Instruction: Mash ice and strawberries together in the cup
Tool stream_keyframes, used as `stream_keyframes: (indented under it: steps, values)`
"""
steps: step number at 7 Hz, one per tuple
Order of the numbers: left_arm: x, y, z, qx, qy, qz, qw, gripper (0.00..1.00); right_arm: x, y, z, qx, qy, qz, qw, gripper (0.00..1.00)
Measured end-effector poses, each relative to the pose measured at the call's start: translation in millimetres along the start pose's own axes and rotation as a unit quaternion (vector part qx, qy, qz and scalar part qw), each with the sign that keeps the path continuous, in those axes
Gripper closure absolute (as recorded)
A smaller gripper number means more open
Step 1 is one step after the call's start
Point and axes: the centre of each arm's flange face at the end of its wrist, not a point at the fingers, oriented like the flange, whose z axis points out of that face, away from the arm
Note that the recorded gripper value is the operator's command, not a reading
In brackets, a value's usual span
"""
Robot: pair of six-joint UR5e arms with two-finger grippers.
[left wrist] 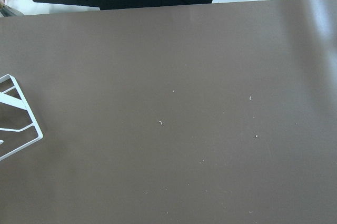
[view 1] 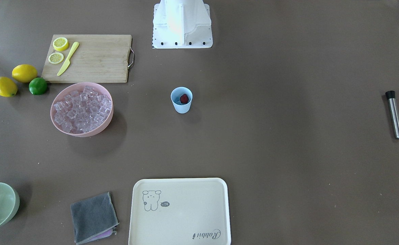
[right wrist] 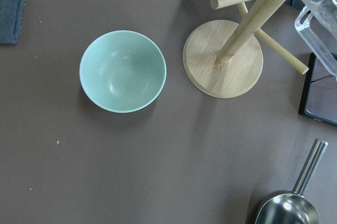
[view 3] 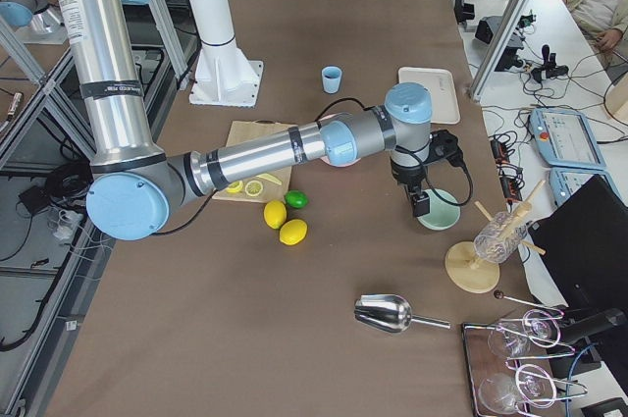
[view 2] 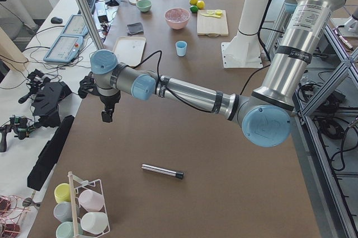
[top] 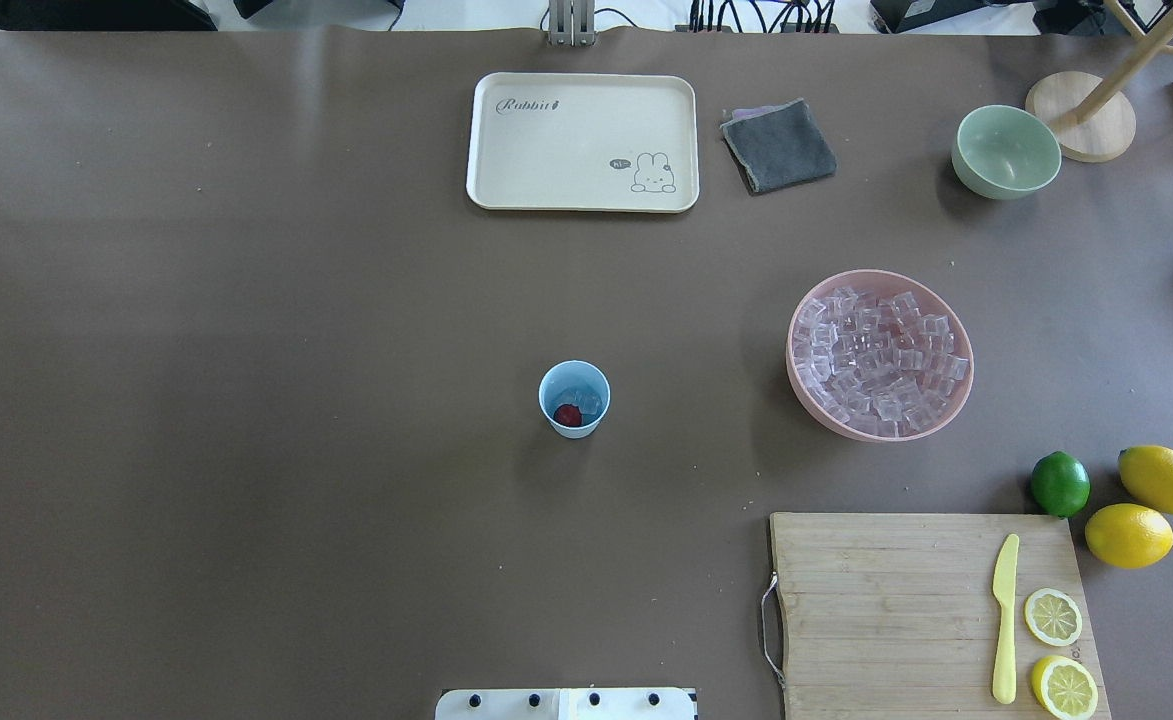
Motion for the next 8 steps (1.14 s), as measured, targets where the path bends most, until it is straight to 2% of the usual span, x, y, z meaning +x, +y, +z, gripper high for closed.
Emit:
stream_keyframes:
  steps: [4,8]
  values:
    - [-21,15,38,-0.028,-0.035,-0.015,0.9989,0.02,0,4,3,-0.005,-0.001,0.002,1.0,0.0]
    - [-25,12,44,-0.031,-0.035,-0.013,0.9988,0.02,0,3,2,-0.004,0.0,0.001,1.0,0.0]
